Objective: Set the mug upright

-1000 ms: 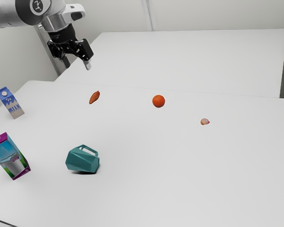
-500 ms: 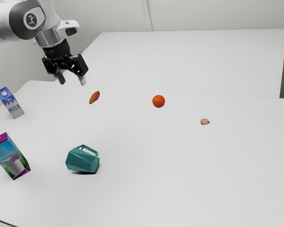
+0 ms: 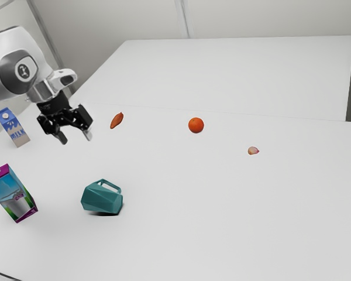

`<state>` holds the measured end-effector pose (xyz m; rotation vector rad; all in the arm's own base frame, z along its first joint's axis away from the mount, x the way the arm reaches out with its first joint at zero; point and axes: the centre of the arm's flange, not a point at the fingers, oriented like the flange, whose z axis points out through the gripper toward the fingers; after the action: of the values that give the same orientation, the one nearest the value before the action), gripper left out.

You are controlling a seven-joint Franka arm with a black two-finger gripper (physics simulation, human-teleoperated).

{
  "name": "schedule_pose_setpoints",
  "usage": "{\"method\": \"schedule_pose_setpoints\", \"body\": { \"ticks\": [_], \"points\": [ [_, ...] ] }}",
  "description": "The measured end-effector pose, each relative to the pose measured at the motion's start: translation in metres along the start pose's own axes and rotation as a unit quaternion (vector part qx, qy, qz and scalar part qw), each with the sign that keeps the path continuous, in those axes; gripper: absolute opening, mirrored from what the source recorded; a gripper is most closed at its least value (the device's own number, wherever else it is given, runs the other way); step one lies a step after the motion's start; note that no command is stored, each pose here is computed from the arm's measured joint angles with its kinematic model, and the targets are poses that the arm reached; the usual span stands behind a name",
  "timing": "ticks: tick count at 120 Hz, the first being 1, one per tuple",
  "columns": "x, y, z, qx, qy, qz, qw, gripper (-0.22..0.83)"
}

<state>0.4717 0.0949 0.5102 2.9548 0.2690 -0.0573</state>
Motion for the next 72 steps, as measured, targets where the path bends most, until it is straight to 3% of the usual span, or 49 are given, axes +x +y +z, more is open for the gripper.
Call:
{"method": "schedule_pose_setpoints", "body": {
  "ticks": [31, 72],
  "points": [
    [-0.011, -0.055, 0.047, -0.062, 0.003, -0.035, 0.997, 0.59],
    [-0.019, -0.086, 0.087, -0.116, -0.003, -0.018, 0.993, 0.59]
  ]
}}
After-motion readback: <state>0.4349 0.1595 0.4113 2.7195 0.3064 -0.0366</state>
